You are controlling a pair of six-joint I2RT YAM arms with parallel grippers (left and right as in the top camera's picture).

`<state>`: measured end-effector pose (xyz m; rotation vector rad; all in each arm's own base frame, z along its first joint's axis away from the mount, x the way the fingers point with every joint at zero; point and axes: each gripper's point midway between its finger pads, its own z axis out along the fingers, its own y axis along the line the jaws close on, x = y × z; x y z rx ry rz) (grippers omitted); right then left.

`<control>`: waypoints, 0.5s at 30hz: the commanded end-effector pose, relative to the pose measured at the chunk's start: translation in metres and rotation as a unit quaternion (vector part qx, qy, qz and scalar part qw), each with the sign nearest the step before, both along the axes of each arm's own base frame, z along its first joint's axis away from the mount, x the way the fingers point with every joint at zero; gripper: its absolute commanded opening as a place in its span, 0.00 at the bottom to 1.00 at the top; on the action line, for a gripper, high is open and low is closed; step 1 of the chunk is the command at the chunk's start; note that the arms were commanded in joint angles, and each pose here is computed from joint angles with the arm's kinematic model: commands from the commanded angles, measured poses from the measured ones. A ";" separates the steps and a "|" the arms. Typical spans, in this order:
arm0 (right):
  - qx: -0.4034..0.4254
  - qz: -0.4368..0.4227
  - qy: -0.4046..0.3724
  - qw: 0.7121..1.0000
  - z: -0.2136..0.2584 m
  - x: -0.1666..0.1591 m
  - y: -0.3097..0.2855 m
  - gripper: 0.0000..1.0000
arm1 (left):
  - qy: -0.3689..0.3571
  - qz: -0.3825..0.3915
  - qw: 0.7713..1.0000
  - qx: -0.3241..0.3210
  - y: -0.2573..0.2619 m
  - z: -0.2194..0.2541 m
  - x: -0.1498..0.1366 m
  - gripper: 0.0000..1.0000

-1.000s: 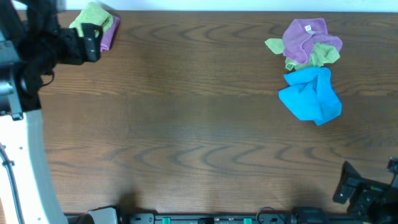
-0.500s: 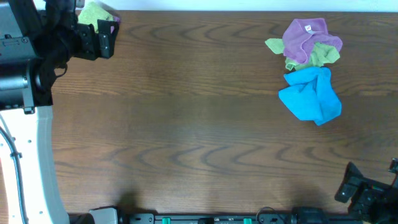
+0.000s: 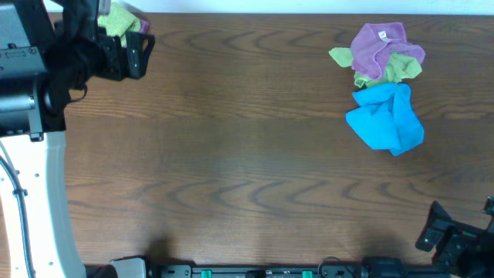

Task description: Fold the cloth

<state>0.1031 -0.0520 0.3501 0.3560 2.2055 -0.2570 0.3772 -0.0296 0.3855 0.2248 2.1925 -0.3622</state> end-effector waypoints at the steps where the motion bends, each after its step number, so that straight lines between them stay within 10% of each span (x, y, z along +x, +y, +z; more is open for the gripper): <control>1: 0.001 -0.013 0.000 1.000 -0.001 0.000 -0.003 0.99 | 0.006 0.037 0.999 0.028 0.014 -0.001 -0.008 0.96; 15: 0.001 -0.013 0.000 1.000 -0.001 0.000 -0.003 0.99 | -0.141 0.094 0.978 0.120 0.015 -0.008 -0.085 0.95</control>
